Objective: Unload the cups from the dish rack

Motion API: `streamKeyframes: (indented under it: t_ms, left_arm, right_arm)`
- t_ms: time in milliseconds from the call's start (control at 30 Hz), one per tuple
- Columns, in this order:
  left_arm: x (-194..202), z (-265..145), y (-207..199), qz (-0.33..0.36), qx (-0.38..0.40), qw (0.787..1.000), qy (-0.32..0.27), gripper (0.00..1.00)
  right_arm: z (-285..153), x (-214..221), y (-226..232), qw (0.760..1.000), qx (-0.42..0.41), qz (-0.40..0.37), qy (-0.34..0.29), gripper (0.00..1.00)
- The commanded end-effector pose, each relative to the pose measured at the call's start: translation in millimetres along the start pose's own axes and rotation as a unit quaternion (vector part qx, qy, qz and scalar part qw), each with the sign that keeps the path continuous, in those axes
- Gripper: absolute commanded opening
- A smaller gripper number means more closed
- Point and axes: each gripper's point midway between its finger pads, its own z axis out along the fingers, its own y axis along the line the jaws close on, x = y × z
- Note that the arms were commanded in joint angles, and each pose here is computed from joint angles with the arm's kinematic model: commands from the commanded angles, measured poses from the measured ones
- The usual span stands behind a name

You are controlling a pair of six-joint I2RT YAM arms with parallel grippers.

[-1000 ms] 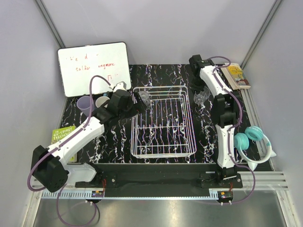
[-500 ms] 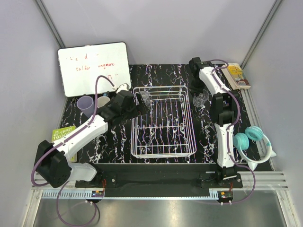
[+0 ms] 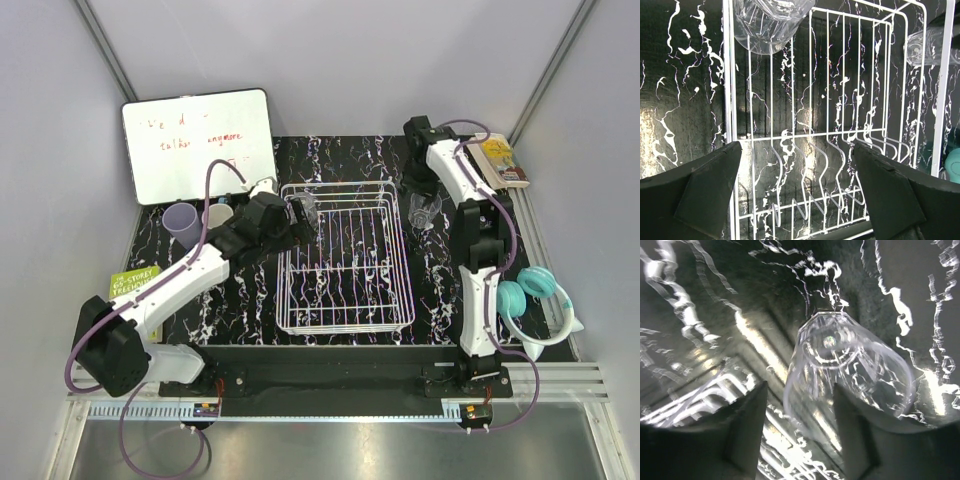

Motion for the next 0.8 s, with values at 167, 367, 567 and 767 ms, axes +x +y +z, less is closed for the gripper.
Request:
streamKeyframes:
  t_ms: [167,367,567,767]
  left_arm:
    - [-35.8,-7.9,-16.3,0.033,-0.005,0.997,-0.064,0.99]
    - [-42.0,5.2,-1.9,0.056,-0.07,0.994,-0.057,0.99]
    - [-57.6,28.4,-15.6,0.093,-0.08,0.991,-0.05,0.99]
    - [-80.8,68.6,-9.5,0.093,-0.107,0.989,-0.043,0.99]
  right_arm:
    - [-134.3,-54.1,12.1,0.98,-0.132,0.027,-0.144,0.85]
    - [-202.2,-30.5,23.8,0.941,-0.283,0.004,-0.187,0.93]
    - [-259.1,16.6,30.5,0.897,-0.359,-0.045,-0.256,1.0]
    - [-248.6,69.9,24.0,0.891,-0.361,-0.08,-0.264,1.0]
